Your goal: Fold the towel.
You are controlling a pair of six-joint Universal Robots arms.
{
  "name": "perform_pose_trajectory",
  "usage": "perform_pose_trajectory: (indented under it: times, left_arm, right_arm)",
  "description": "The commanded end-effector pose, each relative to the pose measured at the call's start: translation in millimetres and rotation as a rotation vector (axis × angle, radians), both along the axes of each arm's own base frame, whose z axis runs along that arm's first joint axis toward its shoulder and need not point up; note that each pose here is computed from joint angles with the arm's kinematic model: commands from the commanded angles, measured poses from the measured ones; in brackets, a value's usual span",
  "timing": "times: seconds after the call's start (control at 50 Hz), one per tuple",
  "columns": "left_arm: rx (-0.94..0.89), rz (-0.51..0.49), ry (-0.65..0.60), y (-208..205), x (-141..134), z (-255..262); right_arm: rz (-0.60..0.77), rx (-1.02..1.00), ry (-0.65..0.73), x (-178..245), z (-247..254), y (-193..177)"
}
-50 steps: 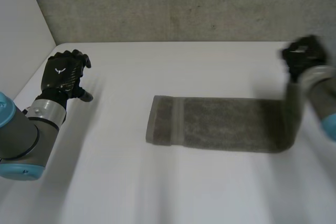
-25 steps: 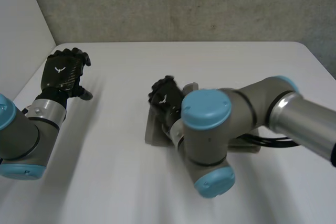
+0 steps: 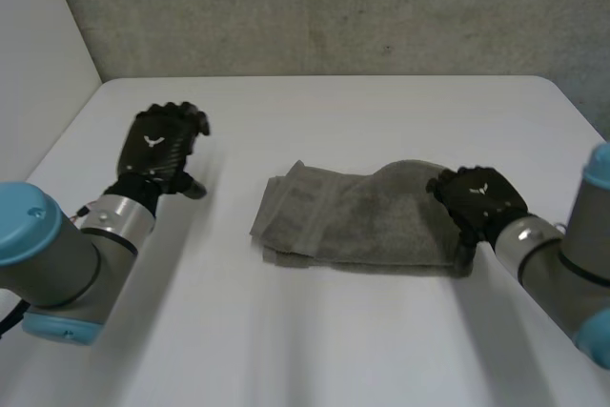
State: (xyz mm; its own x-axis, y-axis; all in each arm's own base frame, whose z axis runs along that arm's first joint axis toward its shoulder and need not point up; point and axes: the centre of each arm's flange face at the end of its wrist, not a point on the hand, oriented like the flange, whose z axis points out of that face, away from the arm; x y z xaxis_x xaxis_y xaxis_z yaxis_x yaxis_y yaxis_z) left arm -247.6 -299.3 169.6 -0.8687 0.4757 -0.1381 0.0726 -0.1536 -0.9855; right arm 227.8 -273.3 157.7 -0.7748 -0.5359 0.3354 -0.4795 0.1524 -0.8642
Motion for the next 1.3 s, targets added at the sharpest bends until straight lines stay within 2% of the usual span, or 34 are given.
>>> perform_pose_trajectory:
  times: [0.02, 0.18, 0.5, 0.62, 0.68, 0.76, 0.84, 0.88, 0.94, 0.98, 1.0, 1.04, 1.14, 1.3]
  left_arm:
    - [0.006, -0.099, -0.009, 17, -20, -4]
    - [0.017, -0.105, -0.014, 18, -21, -9]
    - [0.016, -0.102, -0.014, 18, -21, -8]
    - [0.010, -0.096, -0.012, 17, -20, -6]
    - [0.008, -0.095, -0.011, 17, -20, -5]
    - [0.008, -0.092, -0.011, 17, -19, -5]
    - [0.006, -0.090, -0.010, 17, -19, -4]
    - [0.008, -0.090, -0.009, 17, -19, -4]
    - [0.013, -0.089, -0.006, 18, -19, -5]
    - [0.013, -0.089, -0.004, 19, -18, -4]
    - [0.011, -0.088, -0.004, 19, -17, -3]
    - [0.013, -0.088, -0.004, 20, -17, -3]
    - [0.004, -0.095, -0.002, 22, -19, 0]
    - [-0.032, -0.109, 0.012, 25, -24, 12]
  right_arm:
    - [-0.017, 0.004, -0.075, -13, -14, 1]
    - [-0.028, 0.052, -0.070, -16, -29, -2]
    - [-0.059, 0.063, -0.056, -26, -25, -6]
    - [-0.095, 0.132, 0.069, -60, -22, -11]
    - [-0.055, 0.098, 0.157, -71, -11, -16]
    - [-0.033, 0.020, 0.205, -70, 10, -24]
    - [0.006, -0.056, 0.135, -44, 39, -25]
    - [0.096, -0.087, 0.072, -9, 52, -10]
    - [0.153, -0.094, 0.052, 12, 54, 2]
    - [0.268, -0.078, 0.043, 53, 48, 34]
    - [0.269, -0.078, 0.043, 54, 48, 34]
    - [0.352, -0.057, 0.073, 88, 32, 67]
    - [0.399, -0.047, 0.095, 112, 11, 94]
    - [0.380, -0.035, 0.079, 117, -1, 101]
